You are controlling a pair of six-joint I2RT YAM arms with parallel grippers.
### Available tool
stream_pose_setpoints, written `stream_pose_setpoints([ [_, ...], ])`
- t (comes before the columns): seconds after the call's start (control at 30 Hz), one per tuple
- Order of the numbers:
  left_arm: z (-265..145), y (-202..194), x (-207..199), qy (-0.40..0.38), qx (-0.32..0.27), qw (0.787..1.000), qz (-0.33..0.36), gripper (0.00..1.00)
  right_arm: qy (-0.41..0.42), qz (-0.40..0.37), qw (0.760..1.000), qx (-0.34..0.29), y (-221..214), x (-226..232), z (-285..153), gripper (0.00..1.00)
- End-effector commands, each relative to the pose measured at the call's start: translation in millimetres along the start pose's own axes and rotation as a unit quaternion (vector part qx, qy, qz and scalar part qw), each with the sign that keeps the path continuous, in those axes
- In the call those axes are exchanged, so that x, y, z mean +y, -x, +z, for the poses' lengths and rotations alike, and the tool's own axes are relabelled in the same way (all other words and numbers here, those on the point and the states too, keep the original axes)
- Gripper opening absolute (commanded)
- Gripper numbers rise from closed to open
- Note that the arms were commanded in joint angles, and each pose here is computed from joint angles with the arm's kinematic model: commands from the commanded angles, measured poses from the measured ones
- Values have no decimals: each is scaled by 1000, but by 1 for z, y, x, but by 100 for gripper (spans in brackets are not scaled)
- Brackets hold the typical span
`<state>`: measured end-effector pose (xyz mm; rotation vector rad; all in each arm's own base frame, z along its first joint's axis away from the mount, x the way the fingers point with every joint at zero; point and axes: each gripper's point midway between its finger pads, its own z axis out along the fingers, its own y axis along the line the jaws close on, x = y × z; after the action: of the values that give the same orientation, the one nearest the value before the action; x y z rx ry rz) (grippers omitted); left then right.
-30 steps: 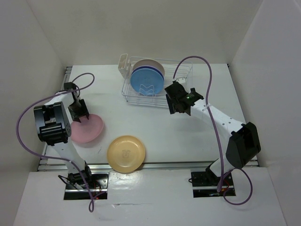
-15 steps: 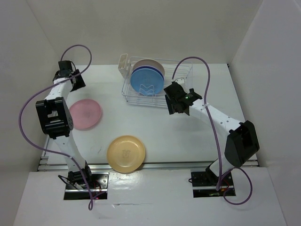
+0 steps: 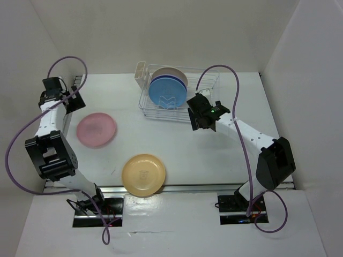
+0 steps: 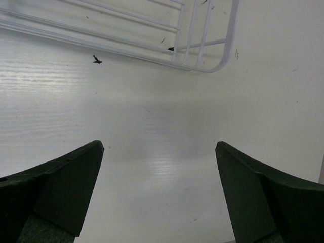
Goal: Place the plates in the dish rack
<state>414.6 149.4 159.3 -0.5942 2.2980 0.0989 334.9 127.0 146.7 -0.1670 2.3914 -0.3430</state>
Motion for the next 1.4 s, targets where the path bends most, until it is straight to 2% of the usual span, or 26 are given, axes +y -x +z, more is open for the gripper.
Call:
stream_pose_setpoints([
  [0.0, 11, -16, 36, 45, 37, 998, 3, 100, 14, 21, 999, -25, 17, 6, -2, 100],
  [0.1, 18, -27, 59, 80, 60, 995, -30, 100, 3, 17, 1000, -22, 11, 0, -2, 100],
  [0.23, 32, -68, 57, 52, 123, 990, -42, 100, -9, 19, 999, -28, 3, -10, -6, 100],
  [0.33, 38, -97, 65, 63, 146, 986, -52, 100, -8, 23, 999, -33, 3, -13, -10, 100],
  [0.53, 65, -135, 70, 23, 182, 980, -80, 99, -9, 20, 999, -28, 1, -11, -8, 100],
  [0.8, 94, -166, 31, -104, 228, 963, -97, 80, 0, 20, 999, -27, 10, -5, -7, 100],
  [0.87, 96, -172, 27, -117, 238, 959, -102, 75, 0, 20, 999, -27, 10, -5, -7, 100],
  [0.9, 99, -169, 22, -126, 233, 959, -98, 69, 0, 20, 999, -27, 12, -3, -6, 100],
  [0.93, 99, -169, 20, -130, 233, 959, -99, 67, 0, 20, 999, -27, 12, -3, -6, 100],
  [1.03, 99, -171, 20, -119, 237, 959, -98, 66, -1, 18, 1000, -24, 12, -3, -5, 100],
  [1.1, 99, -167, 20, -110, 245, 959, -87, 56, -1, 18, 1000, -24, 14, -2, -4, 100],
  [1.17, 95, -178, 18, -95, 271, 955, -72, 54, 0, 21, 999, -28, 18, -1, -6, 100],
  [1.23, 95, -175, 24, -67, 265, 960, -56, 52, 0, 21, 999, -28, 18, -1, -6, 100],
  [1.27, 93, -172, 22, -65, 261, 962, -49, 47, 0, 21, 999, -28, 18, -1, -6, 100],
  [1.33, 89, -175, 19, -62, 262, 962, -43, 45, 0, 21, 999, -28, 18, -1, -6, 100],
  [1.37, 87, -172, 16, -66, 258, 963, -34, 38, 0, 21, 999, -28, 18, -1, -6, 100],
])
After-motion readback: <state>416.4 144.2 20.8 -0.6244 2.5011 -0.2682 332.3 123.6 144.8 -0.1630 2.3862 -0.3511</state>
